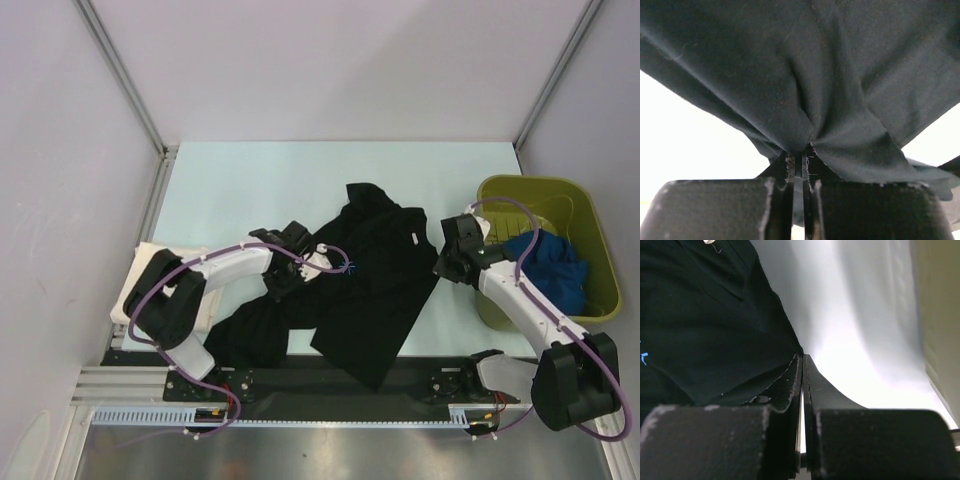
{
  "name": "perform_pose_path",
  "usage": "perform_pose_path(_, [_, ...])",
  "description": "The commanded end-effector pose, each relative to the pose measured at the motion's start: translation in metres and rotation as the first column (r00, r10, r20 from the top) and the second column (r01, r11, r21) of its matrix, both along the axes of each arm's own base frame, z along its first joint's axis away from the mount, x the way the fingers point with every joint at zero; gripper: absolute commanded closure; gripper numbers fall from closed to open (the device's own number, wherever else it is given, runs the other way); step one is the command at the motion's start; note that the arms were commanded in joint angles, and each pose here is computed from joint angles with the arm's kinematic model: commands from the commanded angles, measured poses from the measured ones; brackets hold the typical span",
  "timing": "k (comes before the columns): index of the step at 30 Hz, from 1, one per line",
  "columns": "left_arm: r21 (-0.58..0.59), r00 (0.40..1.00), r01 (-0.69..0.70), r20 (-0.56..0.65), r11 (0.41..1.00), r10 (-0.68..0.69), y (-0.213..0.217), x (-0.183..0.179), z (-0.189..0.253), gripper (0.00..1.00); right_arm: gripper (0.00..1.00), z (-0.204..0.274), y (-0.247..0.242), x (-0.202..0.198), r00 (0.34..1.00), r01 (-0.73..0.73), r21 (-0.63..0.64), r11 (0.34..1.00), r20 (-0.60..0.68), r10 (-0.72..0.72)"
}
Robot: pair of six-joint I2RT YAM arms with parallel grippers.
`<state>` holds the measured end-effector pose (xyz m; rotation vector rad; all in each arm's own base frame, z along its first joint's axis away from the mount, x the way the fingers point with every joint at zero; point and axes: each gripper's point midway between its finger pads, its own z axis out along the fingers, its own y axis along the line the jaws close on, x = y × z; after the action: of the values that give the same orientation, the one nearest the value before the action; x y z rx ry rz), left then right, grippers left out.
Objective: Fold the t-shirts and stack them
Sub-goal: Flatten the tshirt out
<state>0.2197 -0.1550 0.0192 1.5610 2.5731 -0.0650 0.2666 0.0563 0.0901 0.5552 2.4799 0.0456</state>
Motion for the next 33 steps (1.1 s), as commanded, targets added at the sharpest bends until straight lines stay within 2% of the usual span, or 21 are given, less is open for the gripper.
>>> perform_pose_path(1, [-0.094,0.990,0.018,0.143,0.995,-0.004,-0.012,0.029,0.042,1.00,1.00,0.004,-0.011,-0.012,1.000,0.005,-0.039,0.999,-0.003,-0.005])
perform_pose_path(4, [-0.202,0.985,-0.007,0.169,0.979,0.042,-0.015,0.055,0.074,1.00,1.00,0.001,-0.014,-0.019,1.000,0.008,-0.049,0.999,-0.012,-0.009])
perform_pose_path(6, [-0.263,0.976,-0.063,0.185,0.963,0.114,-0.006,0.083,0.095,0.99,1.00,-0.003,-0.015,-0.023,1.000,0.006,-0.048,0.999,-0.022,-0.007])
perform_pose_path(8, [-0.308,0.975,-0.105,0.156,0.946,0.159,0.003,0.104,0.095,0.99,1.00,-0.003,-0.014,-0.023,1.000,0.007,-0.039,0.999,-0.012,-0.007])
perform_pose_path(10, [-0.347,0.970,-0.099,0.175,0.933,0.168,0.005,0.128,0.105,0.93,1.00,-0.005,-0.009,-0.021,1.000,-0.002,-0.018,1.000,-0.006,0.002])
perform_pose_path(11, [-0.348,0.976,-0.107,0.144,0.931,0.166,0.002,0.136,0.092,0.88,1.00,-0.005,-0.006,-0.021,1.000,-0.013,-0.013,1.000,-0.004,0.013])
perform_pose_path(12, [-0.360,0.971,-0.102,0.168,0.927,0.172,-0.001,0.151,0.098,0.79,1.00,-0.004,-0.004,-0.017,1.000,-0.015,-0.010,1.000,0.005,0.015])
perform_pose_path(14, [-0.344,0.953,-0.145,0.205,0.928,0.225,0.002,0.186,0.091,0.69,1.00,-0.006,-0.002,-0.013,1.000,-0.018,-0.013,1.000,-0.002,0.018])
perform_pose_path(15, [-0.335,0.933,-0.207,0.217,0.919,0.289,0.007,0.200,0.089,0.67,1.00,-0.005,0.000,-0.010,1.000,-0.019,-0.010,1.000,0.004,0.019])
perform_pose_path(17, [-0.342,0.854,-0.296,0.323,0.892,0.408,0.021,0.243,0.105,0.56,1.00,-0.003,0.002,-0.005,1.000,-0.027,-0.008,1.000,0.007,0.027])
perform_pose_path(18, [-0.298,0.812,-0.369,0.358,0.880,0.462,0.038,0.258,0.098,0.40,1.00,-0.002,0.002,-0.003,1.000,-0.025,-0.007,1.000,0.008,0.025])
perform_pose_path(20, [-0.302,0.747,-0.460,0.377,0.835,0.548,0.057,0.273,0.115,0.31,1.00,0.000,0.004,-0.001,0.999,-0.030,-0.004,1.000,0.014,0.030])
perform_pose_path(22, [-0.303,0.754,-0.463,0.360,0.833,0.550,0.059,0.261,0.127,0.28,1.00,0.001,0.004,-0.003,0.999,-0.031,-0.003,1.000,0.017,0.031])
perform_pose_path(24, [-0.273,0.800,-0.428,0.329,0.862,0.501,0.057,0.230,0.113,0.27,1.00,0.001,0.003,-0.006,0.999,-0.032,0.002,0.999,0.022,0.032])
perform_pose_path(25, [-0.303,0.800,-0.374,0.373,0.876,0.470,0.048,0.215,0.136,0.27,1.00,-0.001,0.004,-0.008,0.999,-0.032,0.004,0.999,0.020,0.031])
perform_pose_path(26, [-0.248,0.836,-0.364,0.337,0.898,0.432,0.049,0.187,0.111,0.27,1.00,-0.003,0.003,-0.011,0.999,-0.032,0.009,0.999,0.015,0.032])
perform_pose_path(28, [-0.226,0.860,-0.268,0.382,0.937,0.338,0.035,0.153,0.122,0.27,1.00,-0.002,0.005,-0.014,0.999,-0.034,0.019,0.999,0.021,0.033])
perform_pose_path(29, [-0.182,0.891,-0.246,0.344,0.952,0.296,0.036,0.125,0.100,0.27,1.00,-0.003,0.005,-0.017,0.999,-0.037,0.021,0.999,0.018,0.036])
perform_pose_path(31, [-0.161,0.917,-0.160,0.341,0.974,0.207,0.020,0.097,0.090,0.26,1.00,-0.001,0.005,-0.018,0.999,-0.037,0.028,0.999,0.026,0.036])
perform_pose_path(33, [-0.114,0.932,-0.114,0.333,0.987,0.146,0.021,0.071,0.074,0.26,1.00,-0.001,0.005,-0.018,0.999,-0.039,0.026,0.999,0.026,0.038])
